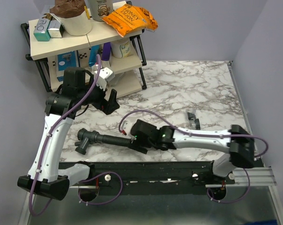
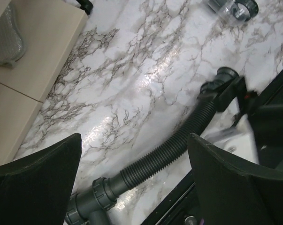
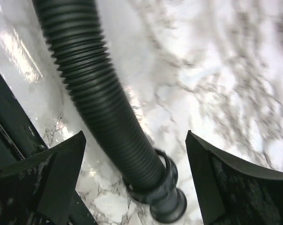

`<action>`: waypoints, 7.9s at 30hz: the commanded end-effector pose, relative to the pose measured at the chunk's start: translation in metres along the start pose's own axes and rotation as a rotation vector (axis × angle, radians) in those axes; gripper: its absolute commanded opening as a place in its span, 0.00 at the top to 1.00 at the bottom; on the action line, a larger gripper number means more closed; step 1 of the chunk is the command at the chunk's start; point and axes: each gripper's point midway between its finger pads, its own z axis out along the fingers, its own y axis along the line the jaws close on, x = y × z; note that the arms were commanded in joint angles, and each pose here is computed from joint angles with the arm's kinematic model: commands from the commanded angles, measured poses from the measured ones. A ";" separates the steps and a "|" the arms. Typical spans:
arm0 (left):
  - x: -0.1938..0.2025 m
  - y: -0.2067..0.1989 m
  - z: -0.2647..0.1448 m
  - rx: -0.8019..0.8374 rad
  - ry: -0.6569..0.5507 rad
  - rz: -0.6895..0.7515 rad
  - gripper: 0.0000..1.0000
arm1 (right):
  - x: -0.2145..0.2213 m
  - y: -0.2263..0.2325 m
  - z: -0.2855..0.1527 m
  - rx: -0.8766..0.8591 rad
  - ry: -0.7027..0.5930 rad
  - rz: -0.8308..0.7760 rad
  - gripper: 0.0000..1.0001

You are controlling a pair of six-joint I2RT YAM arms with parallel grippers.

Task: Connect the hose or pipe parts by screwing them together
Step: Place the bathroom fixture at the center of the board, then pick up the pipeline from the center of the board, then pick up the adaptor from the center of the board.

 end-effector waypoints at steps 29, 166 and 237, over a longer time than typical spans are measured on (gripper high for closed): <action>0.121 -0.165 0.170 0.518 0.454 0.613 0.01 | 0.115 -0.144 -0.187 0.466 -0.347 1.169 0.00; -0.201 -0.175 -0.146 0.616 -0.782 -0.165 1.00 | 0.164 -0.226 -0.030 0.360 0.079 1.153 0.00; -0.146 -0.145 -0.164 0.327 -1.074 0.216 1.00 | 0.154 -0.038 -0.087 0.281 0.496 1.776 0.00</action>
